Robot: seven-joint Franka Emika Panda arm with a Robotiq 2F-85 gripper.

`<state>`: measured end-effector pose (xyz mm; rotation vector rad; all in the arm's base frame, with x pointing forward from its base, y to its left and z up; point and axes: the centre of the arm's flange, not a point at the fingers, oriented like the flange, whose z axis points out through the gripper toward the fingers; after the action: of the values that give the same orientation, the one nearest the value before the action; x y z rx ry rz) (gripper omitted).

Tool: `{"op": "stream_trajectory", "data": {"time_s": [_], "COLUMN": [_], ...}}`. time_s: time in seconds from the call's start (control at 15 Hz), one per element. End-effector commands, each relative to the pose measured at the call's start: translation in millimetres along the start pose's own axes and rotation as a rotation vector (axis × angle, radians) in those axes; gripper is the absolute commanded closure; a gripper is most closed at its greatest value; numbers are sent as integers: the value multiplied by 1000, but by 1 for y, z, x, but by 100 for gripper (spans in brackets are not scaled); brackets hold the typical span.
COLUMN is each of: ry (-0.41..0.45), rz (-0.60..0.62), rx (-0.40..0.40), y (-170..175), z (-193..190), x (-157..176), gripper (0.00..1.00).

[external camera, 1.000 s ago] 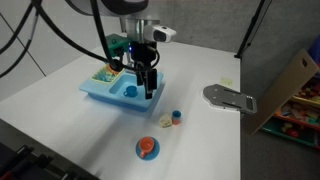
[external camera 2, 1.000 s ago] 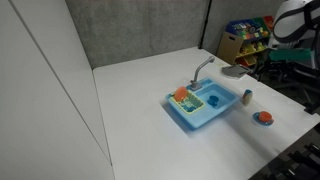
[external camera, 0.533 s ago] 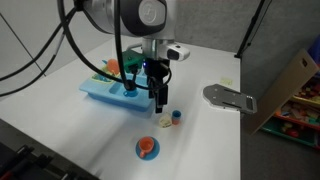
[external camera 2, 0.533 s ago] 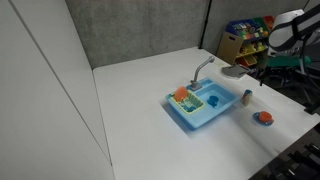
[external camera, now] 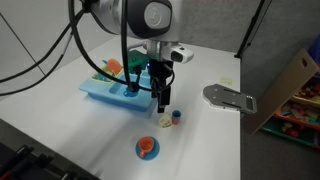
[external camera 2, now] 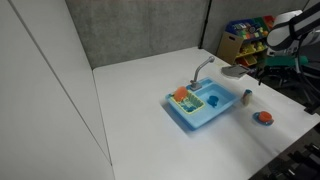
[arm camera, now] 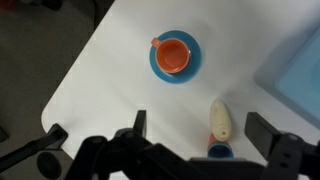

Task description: Put the white bottle onto the toy sink

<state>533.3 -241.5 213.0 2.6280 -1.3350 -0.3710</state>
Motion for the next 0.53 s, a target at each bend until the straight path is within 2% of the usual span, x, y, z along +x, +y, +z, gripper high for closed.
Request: {"op": "stream_trajectory", "data": {"time_s": [0.0, 0.47], "ry": [14, 83], "rz": [-1, 23], "rx": [13, 112], "y": [0, -1], "z": [0, 16], "x": [0, 12], "gripper": [0, 0]}}
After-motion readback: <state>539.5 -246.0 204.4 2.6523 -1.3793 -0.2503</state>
